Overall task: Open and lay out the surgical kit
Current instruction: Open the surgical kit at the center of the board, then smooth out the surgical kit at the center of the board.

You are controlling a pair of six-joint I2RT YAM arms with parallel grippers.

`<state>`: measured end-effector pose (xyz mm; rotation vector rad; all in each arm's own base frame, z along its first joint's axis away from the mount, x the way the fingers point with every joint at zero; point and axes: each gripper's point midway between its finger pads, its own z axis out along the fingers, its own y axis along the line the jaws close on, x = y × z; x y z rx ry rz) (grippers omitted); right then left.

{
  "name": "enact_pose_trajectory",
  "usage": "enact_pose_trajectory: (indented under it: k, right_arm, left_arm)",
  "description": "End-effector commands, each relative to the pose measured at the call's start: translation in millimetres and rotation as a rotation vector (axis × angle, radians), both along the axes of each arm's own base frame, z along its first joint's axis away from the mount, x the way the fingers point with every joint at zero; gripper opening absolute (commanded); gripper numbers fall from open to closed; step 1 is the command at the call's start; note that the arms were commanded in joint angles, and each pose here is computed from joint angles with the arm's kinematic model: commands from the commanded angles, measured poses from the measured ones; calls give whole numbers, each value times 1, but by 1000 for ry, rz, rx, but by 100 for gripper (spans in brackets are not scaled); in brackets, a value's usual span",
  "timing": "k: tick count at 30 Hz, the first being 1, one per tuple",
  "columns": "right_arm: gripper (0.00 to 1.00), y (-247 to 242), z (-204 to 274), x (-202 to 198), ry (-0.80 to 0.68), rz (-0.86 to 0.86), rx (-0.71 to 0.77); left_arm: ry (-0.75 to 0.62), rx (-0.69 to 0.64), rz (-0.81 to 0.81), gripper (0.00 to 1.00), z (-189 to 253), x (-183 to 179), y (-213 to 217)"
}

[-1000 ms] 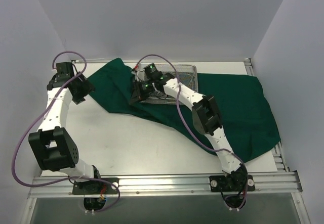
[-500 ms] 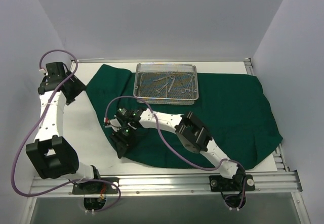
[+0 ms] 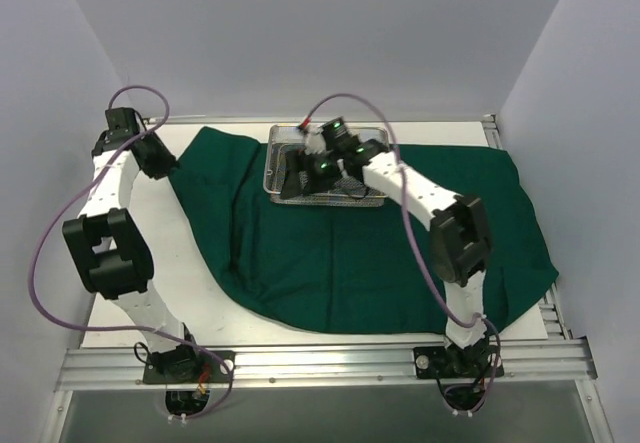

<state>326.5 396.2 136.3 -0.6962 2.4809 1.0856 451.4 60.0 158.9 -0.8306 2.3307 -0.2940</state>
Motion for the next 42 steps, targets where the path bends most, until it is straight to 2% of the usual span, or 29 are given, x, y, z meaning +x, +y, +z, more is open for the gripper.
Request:
enact_pose_trajectory:
  k: [1, 2, 4, 5, 7, 8, 9, 10, 11, 13, 14, 20, 22, 28, 29, 32, 36, 42]
  right_arm:
    - [74, -53, 70, 59, -127, -299, 49]
    - [71, -66, 72, 66, -136, -345, 41]
    - [67, -102, 91, 88, -187, -460, 35]
    - [65, -115, 95, 93, -194, -496, 29]
    - [63, -148, 106, 104, -205, -579, 19]
    - [63, -160, 107, 109, -203, -619, 16]
    - [62, -170, 106, 110, -201, -644, 13]
    - [61, -180, 104, 114, -193, -670, 9]
    - [61, -200, 101, 122, -182, -723, -3]
    - [61, -217, 92, 130, -163, -760, -18]
    - [60, -234, 89, 137, -152, -800, -21]
    - [57, -274, 60, 170, -122, -900, 6]
    - [57, -287, 40, 179, -72, -929, 2]
    - [57, -302, 11, 200, -31, -967, -19]
    - [57, -304, 6, 201, -23, -970, -34]
    - [57, -309, -15, 210, -2, -985, -62]
    - [58, -315, -31, 223, 12, -1002, -61]
    - [58, -326, -64, 229, 70, -1003, -108]
  left_arm:
    - [-210, 21, -192, 33, 35, 55, -10]
    - [-194, 15, -218, 23, 19, 64, -11]
    - [-224, -8, -276, 12, 9, 89, -12]
    - [-230, -26, -309, 2, 6, 97, -16]
    - [-201, -61, -362, 2, -8, 107, -21]
    - [-211, -92, -420, 2, -18, 124, -27]
    - [-162, -125, -429, 2, -31, 123, -29]
    - [-99, -160, -425, 2, -67, 128, -29]
    - [-140, -145, -432, 2, -50, 143, -27]
    - [-106, -181, -436, 2, -64, 146, -30]
    - [-74, -208, -427, 2, -86, 149, -31]
    - [-106, -244, -411, 2, -100, 167, -37]
    - [-89, -252, -392, 2, -109, 167, -37]
    - [94, -226, -272, 2, -148, 145, -23]
    - [153, -172, -212, 2, -159, 137, -8]
    - [256, -173, -96, 2, -176, 112, 22]
    - [303, -163, -6, 2, -182, 95, 60]
    - [335, -109, 41, 2, -184, 79, 104]
